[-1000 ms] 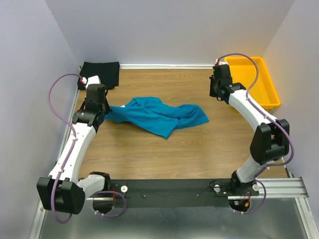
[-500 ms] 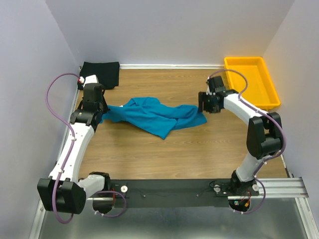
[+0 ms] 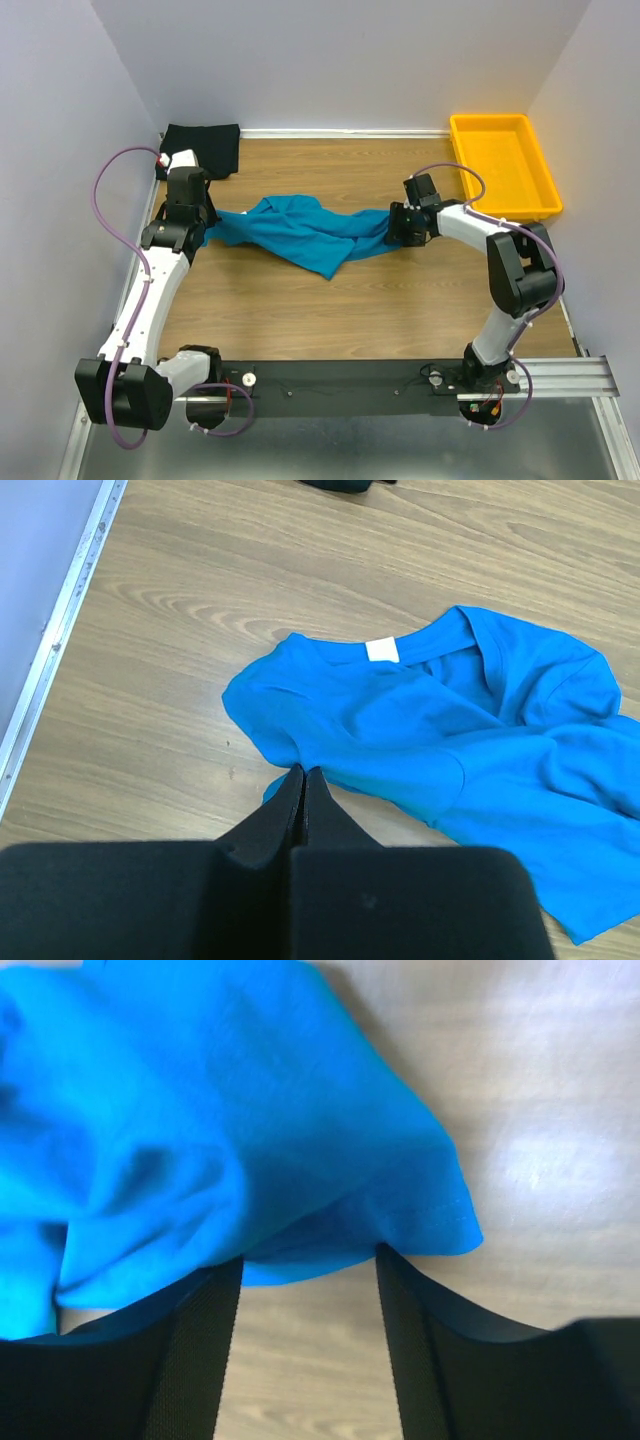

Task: Fold and stack the t-shirts
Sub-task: Flatten the tshirt out

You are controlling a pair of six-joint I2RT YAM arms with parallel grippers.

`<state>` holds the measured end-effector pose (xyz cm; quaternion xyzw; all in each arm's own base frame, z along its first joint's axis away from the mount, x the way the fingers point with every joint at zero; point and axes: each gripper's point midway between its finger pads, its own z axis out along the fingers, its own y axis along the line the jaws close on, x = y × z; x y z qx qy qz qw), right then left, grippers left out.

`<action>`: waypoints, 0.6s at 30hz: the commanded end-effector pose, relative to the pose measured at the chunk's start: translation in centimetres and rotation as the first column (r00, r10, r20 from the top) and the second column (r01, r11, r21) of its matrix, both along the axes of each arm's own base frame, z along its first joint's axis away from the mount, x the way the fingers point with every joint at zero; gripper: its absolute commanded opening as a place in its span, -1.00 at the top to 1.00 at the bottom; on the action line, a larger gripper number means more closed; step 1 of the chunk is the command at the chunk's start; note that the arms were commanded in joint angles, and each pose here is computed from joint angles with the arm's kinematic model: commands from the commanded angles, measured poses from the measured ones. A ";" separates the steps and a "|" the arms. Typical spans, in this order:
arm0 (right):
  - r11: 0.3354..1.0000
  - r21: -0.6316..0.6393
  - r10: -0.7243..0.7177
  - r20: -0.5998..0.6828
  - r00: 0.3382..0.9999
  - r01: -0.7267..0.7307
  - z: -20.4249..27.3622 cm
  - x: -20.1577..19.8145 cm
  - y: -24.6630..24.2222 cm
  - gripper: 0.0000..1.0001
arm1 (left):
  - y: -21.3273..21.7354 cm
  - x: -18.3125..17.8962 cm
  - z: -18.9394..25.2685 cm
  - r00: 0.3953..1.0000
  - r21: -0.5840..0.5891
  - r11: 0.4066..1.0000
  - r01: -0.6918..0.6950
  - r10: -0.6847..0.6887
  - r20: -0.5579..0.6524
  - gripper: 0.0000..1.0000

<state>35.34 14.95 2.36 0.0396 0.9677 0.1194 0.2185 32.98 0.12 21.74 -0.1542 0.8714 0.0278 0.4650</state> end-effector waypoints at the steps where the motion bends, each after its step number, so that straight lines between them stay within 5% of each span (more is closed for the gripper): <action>1: 0.996 -0.069 -0.052 0.034 0.998 0.054 -1.6 2.3 -0.8 -0.21 | 0.4 -0.2 0.4 1.000 0.006 1.000 -0.012 0.011 0.026 1.00; 4: 0.993 -0.102 -0.055 0.039 0.998 0.059 -2.3 3.3 -0.9 0.14 | 0.6 -0.3 0.3 0.999 0.011 1.000 -0.019 0.018 0.027 1.00; 6: 0.989 -0.130 -0.066 0.070 0.995 0.075 -1.7 4.1 -1.4 0.61 | 0.8 -0.3 0.5 0.999 0.017 0.999 -0.029 0.028 0.029 1.00; 9: 0.966 -0.234 -0.070 0.186 0.980 0.113 1.9 6.4 -3.5 0.99 | 1.6 -0.6 1.5 0.997 0.029 0.998 -0.064 0.062 0.051 1.00; 18: 0.740 -0.598 0.013 0.473 0.881 0.310 18.4 13.4 -12.3 0.99 | 5.0 -2.4 6.0 0.970 0.093 0.973 -0.210 0.196 0.143 1.00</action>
